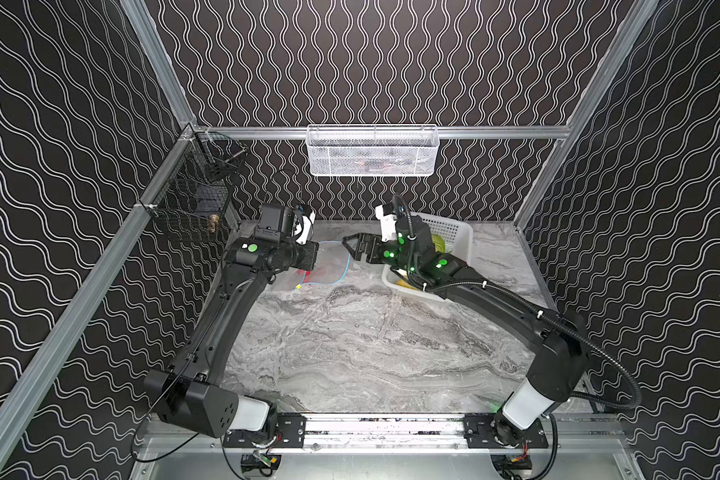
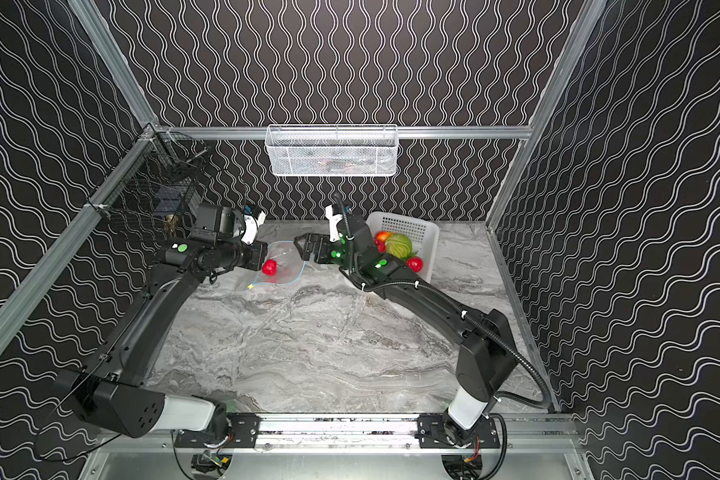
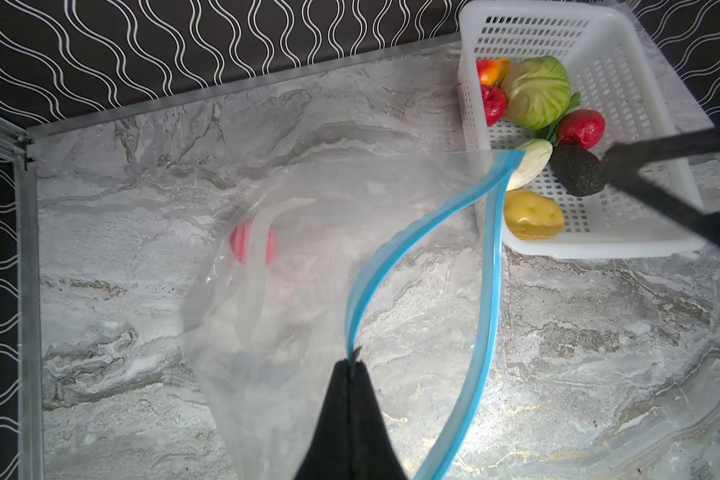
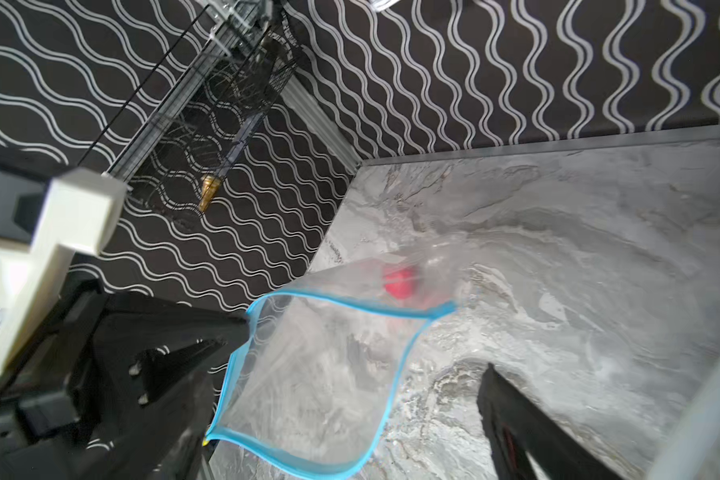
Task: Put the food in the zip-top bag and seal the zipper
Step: 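Open the right gripper to drop the red apple into the bag, then move the right gripper back over the basket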
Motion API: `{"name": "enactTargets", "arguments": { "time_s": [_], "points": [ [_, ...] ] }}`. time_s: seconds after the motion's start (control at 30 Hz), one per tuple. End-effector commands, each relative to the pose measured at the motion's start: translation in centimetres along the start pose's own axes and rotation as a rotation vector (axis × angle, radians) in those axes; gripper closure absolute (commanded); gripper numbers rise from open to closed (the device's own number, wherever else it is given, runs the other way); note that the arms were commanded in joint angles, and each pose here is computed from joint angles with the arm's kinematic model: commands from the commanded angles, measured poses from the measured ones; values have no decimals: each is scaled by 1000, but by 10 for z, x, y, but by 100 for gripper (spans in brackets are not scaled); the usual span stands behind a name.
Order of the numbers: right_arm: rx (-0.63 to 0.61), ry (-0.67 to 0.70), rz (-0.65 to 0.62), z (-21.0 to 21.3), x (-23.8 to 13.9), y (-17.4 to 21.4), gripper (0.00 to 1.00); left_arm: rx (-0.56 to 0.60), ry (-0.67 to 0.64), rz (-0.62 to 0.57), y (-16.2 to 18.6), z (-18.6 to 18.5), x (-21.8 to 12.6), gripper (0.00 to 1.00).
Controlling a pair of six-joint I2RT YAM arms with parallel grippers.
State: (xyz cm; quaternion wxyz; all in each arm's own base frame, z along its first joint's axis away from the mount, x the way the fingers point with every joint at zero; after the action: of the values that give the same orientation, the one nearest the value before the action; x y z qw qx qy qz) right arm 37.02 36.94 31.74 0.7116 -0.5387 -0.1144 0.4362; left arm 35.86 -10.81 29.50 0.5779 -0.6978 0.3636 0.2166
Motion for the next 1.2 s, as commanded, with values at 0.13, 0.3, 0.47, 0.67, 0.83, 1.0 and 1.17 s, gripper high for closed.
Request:
{"name": "enactTargets", "arguments": {
  "time_s": [0.13,0.3,0.47,0.67,0.83,1.0,1.17],
  "points": [
    [-1,50,71,-34,-10,5,1,-4,-28,-25,-4,5,5,100],
    [19,110,120,-60,-8,5,1,12,-28,-27,0,7,9,100],
    [20,267,118,-88,-11,-1,1,30,-33,-25,-4,7,9,100],
    [-74,385,98,-106,-12,-15,1,56,-27,-82,-15,5,5,100],
    [-152,349,89,-117,-5,-11,1,36,-37,-66,-7,14,13,100],
    [-139,325,100,-144,0,-7,1,-75,-21,-54,-3,37,16,100],
    [-156,556,248,-195,18,6,1,-93,-12,-95,-13,45,-1,100]
  ]
}}
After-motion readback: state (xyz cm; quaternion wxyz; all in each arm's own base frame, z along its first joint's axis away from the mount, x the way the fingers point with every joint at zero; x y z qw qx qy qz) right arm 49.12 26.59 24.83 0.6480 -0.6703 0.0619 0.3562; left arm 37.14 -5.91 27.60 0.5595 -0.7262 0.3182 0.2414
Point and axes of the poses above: each gripper's point midway between its finger pads, its own x axis out along the fingers, its own z axis along the line the jaws close on, y = z × x, the point moved 1 cm from there along -x, back along the fingers, and after that the axes turned 15 degrees about -x, right-handed, at the moved point
